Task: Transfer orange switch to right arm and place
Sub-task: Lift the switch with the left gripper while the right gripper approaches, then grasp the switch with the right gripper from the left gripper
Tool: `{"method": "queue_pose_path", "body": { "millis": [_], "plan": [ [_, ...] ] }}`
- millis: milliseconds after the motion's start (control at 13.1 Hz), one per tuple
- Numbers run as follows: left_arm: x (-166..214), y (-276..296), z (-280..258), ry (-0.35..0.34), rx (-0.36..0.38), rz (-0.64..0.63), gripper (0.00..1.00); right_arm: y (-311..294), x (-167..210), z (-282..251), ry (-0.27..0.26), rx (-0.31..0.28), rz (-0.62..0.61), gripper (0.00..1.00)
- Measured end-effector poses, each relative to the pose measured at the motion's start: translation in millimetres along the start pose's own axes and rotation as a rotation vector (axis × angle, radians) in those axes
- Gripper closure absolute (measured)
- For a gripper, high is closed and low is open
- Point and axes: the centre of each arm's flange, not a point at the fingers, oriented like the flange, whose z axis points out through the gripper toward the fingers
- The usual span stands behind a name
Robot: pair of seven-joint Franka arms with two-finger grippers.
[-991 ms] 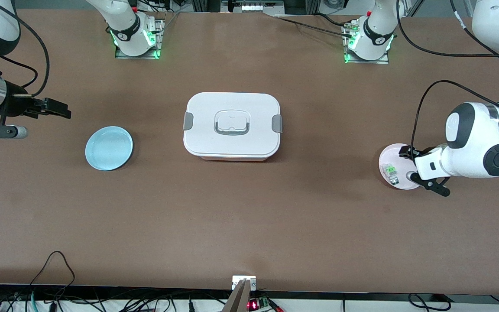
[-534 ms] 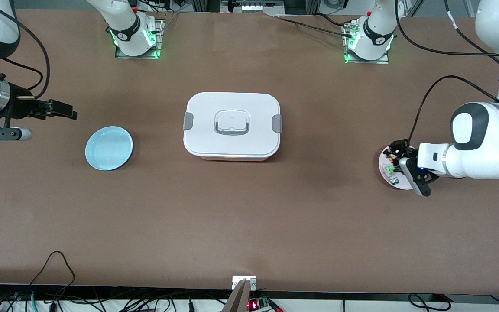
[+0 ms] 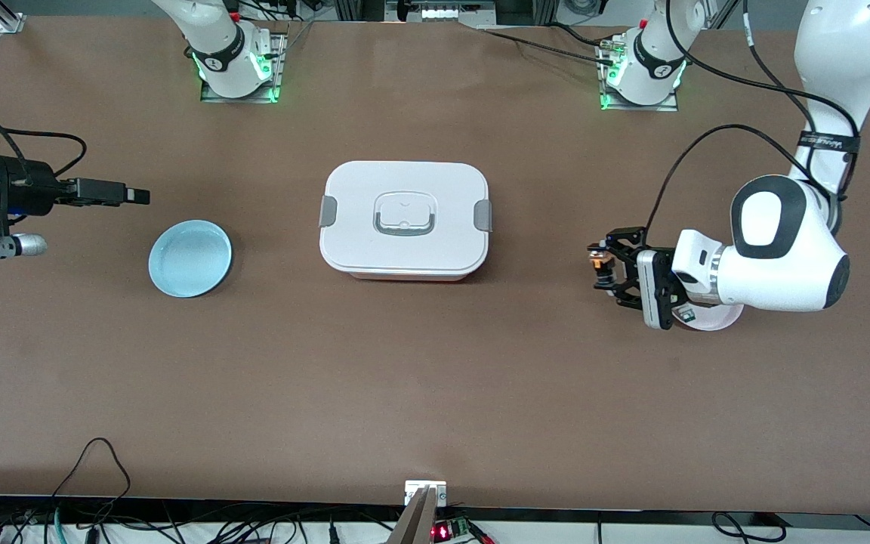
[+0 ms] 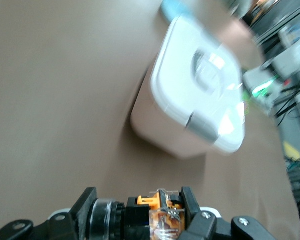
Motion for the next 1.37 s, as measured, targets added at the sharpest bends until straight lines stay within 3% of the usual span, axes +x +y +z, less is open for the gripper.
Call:
{"method": "queue_pose_path", "body": {
  "millis": [152,229,686,839,1067,1372],
  "plan": [
    [14,3,1,0.171,-0.043,0.082,0.27,9,14,19,-0.081,0.179,-0.013,0.0],
    [20,5,1,0.232,-0.053,0.113,0.27,18,23,28,-0.102,0.24,-0.03,0.0],
    [59,17,41,0.462,-0.136,0.102,0.27,31,61,75,-0.157,0.494,-0.111,0.0],
    [85,29,47,0.509,-0.15,0.128,0.27,16,68,88,-0.166,0.563,-0.12,0.0],
    [143,52,74,0.595,-0.07,0.127,0.27,-12,79,113,-0.166,0.626,-0.132,0.0],
    [173,79,125,0.614,-0.027,0.094,0.27,-70,88,148,-0.14,0.688,-0.122,0.0]
  ]
}}
